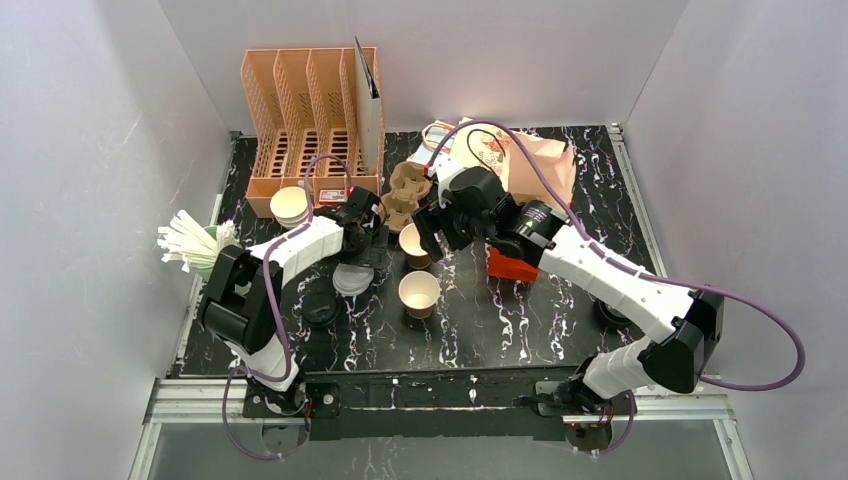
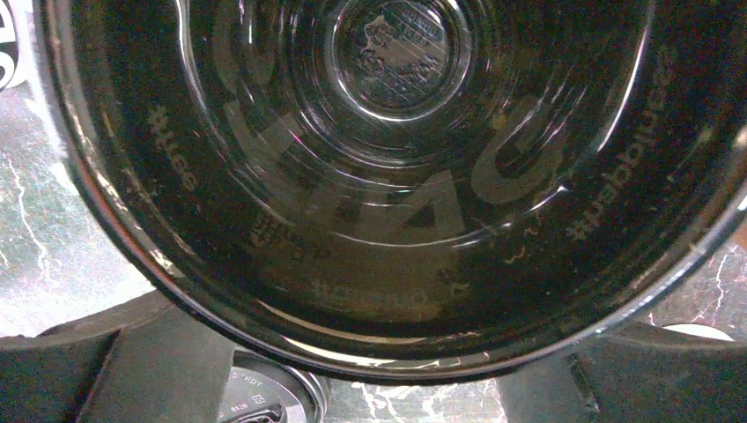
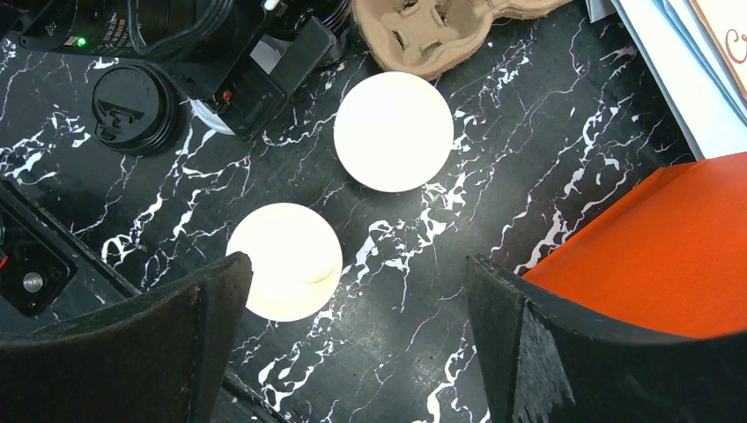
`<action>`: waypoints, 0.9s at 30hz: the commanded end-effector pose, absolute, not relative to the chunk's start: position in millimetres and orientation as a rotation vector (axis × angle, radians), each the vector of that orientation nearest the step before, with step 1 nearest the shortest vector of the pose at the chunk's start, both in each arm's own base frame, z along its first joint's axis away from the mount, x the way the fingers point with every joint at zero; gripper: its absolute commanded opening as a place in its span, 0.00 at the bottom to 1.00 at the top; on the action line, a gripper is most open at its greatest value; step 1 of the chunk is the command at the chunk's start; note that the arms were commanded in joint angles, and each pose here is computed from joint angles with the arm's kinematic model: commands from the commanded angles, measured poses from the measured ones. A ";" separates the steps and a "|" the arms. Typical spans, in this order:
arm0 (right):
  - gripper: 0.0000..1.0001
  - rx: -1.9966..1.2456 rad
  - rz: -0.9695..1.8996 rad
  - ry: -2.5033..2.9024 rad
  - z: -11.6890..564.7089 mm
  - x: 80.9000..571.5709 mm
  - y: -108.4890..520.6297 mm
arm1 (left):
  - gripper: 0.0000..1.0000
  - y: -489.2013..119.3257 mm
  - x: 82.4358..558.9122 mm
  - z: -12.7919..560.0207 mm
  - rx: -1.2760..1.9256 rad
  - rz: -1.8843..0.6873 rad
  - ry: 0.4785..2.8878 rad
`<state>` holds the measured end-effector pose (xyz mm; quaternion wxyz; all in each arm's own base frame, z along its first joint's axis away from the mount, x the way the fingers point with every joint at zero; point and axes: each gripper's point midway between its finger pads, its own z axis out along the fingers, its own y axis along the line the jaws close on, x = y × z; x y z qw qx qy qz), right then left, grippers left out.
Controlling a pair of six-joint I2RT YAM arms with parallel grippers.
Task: Pack the takeout coffee
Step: Close the cup lid on the coffee cup.
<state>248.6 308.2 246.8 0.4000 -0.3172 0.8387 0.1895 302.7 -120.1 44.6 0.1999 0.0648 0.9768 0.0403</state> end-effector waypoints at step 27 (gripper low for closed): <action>0.98 -0.782 0.500 2.050 273.7 255.5 309.0 | 0.77 -120.7 297.0 86.5 0.142 0.118 2.711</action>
